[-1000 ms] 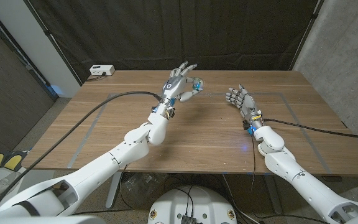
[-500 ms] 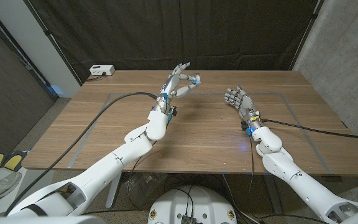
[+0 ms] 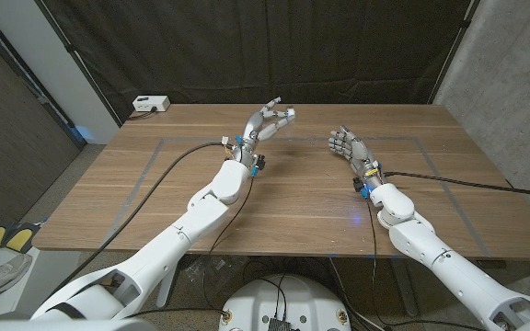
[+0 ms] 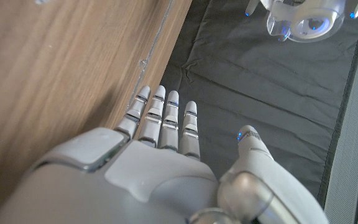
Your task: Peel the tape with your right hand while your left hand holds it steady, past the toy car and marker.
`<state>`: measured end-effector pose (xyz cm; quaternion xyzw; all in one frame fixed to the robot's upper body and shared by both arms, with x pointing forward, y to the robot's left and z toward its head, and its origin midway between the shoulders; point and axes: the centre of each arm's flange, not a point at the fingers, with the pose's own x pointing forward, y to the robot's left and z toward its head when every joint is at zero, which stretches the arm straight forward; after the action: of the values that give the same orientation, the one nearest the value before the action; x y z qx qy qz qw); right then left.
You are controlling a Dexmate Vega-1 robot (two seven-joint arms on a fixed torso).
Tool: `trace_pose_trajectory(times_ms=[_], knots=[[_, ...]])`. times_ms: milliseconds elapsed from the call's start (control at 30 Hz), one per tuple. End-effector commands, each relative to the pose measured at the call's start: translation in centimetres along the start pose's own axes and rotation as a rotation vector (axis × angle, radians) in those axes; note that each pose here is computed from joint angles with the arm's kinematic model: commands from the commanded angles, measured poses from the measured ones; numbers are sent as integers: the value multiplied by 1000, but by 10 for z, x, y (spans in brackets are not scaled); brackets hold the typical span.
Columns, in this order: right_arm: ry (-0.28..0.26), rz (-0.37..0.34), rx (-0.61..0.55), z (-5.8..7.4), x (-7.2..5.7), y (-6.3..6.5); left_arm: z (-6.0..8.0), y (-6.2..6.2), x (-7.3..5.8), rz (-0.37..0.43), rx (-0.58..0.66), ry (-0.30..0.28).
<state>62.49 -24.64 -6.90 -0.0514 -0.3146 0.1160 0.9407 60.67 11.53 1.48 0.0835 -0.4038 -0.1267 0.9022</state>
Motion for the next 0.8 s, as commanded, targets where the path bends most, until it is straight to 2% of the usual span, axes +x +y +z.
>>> trace_pose_trajectory(times_ms=[33,200,500,633,800], knots=[[-9,22,-80,12,-2,8,-7,-5,10,-78,-276,41],[-29,22,-104,16,-5,10,-11,-11,13,-99,-389,88],[-29,26,-186,24,-9,14,-19,-19,11,-103,-547,155],[-12,30,-236,28,-9,16,-20,-23,11,-103,-619,184],[18,38,-275,33,-9,18,-20,-27,11,-105,-649,191]])
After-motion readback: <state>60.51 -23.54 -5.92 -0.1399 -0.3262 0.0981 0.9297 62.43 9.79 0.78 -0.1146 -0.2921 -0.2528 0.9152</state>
